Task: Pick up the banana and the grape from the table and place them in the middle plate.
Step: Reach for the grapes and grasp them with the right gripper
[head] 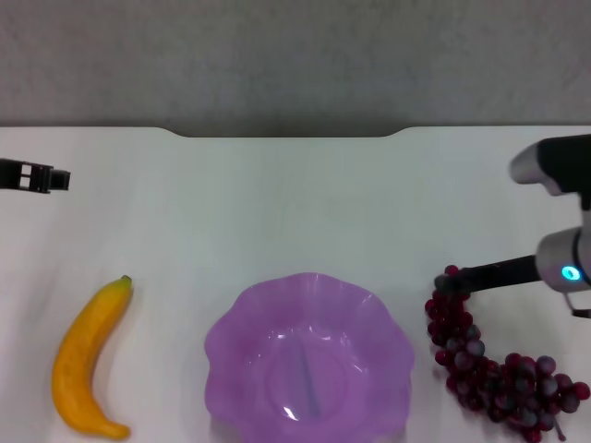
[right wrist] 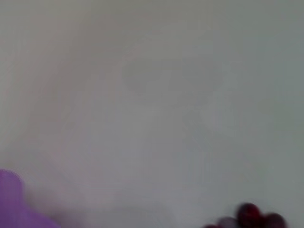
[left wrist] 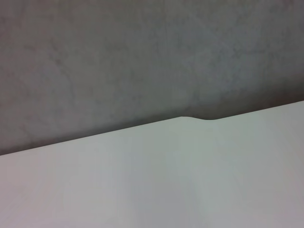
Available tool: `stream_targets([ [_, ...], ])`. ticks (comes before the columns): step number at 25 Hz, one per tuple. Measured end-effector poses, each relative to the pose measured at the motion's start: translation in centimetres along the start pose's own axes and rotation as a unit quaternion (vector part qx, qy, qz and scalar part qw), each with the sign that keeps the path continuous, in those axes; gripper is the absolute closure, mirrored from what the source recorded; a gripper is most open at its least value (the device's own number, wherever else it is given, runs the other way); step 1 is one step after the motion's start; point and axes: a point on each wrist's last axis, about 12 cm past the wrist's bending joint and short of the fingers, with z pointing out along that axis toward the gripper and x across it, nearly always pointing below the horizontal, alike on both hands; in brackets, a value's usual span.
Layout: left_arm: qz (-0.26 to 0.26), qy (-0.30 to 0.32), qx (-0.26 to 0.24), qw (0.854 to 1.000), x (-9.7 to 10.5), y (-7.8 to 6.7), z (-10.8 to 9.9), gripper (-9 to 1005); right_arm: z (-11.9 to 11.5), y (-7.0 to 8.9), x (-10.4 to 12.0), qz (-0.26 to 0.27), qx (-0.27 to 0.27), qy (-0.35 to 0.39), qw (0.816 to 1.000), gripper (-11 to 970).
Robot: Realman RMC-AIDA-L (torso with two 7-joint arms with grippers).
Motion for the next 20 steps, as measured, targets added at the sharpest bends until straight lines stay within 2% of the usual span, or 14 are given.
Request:
stream_targets([
  [4,0.0,0.0,0.0,1.0,-0.1,0.0,0.0,321,-0.6,-1.6,0.6,0.023,0.03,0.003,0.999,459],
  [8,0.001,-0.001,0.001,1.0,-0.1,-0.1,0.0,321,-0.8,-2.1,0.8,0.028,0.042,0.007,0.999,460],
  [13,0.002,-0.003,0.002,1.0,-0.3,-0.2,0.0,322,-0.6,-1.7,0.5,0.018,0.04,0.009,0.999,460],
  [20,0.003,-0.004,0.003,1.0,-0.4,-0.3,0.0,323,-0.1,-0.3,0.1,-0.004,0.029,0.018,0.999,461],
])
